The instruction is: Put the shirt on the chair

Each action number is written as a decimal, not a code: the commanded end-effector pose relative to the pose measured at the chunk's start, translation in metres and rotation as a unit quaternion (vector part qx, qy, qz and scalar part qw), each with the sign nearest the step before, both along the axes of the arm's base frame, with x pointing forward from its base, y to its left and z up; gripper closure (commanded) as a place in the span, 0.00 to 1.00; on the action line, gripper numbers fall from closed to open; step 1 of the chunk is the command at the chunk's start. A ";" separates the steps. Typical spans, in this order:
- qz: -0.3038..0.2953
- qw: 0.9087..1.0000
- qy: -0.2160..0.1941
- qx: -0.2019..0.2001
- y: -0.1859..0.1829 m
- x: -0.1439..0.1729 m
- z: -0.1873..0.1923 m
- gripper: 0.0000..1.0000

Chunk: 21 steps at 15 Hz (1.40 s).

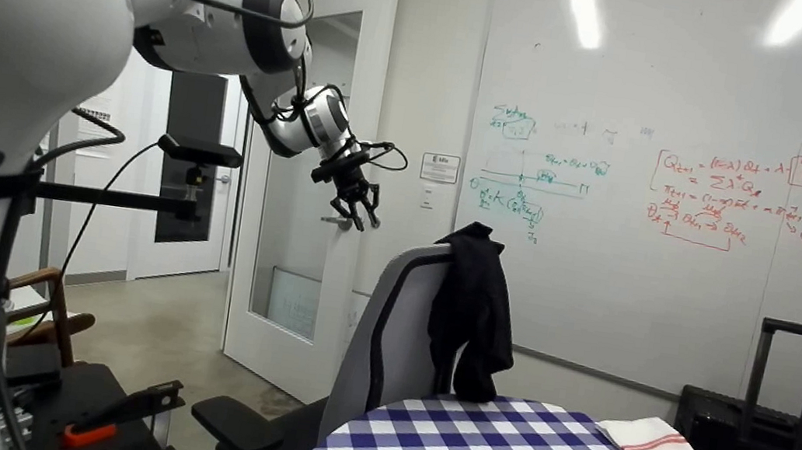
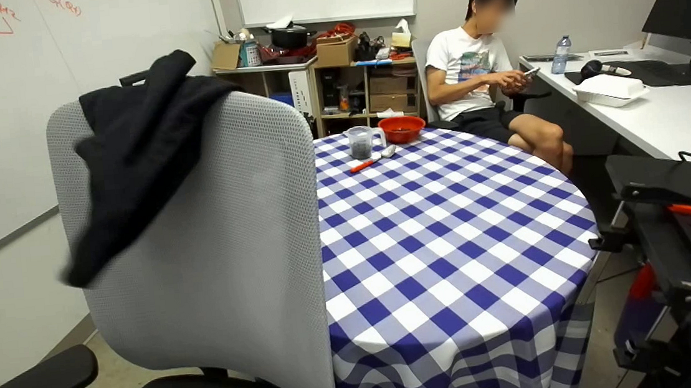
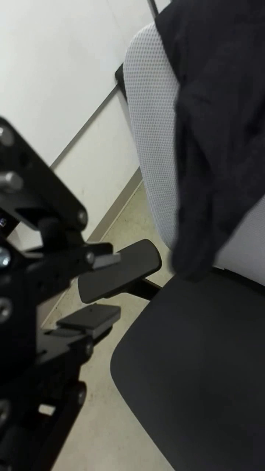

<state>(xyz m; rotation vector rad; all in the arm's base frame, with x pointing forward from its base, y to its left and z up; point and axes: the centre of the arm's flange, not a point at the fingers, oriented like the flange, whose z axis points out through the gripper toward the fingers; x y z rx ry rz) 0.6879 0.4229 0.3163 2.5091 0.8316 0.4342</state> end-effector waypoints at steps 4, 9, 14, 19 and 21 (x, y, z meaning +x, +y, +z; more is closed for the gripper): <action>0.069 0.997 0.005 -0.021 0.004 0.016 0.037 0.12; 0.054 0.998 -0.018 -0.004 -0.072 0.045 0.105 0.00; -0.035 0.999 -0.034 0.023 -0.206 0.066 0.148 0.00; -0.143 0.987 -0.035 0.066 -0.331 0.050 0.117 0.00; -0.183 0.978 -0.042 0.089 -0.367 0.042 0.106 0.00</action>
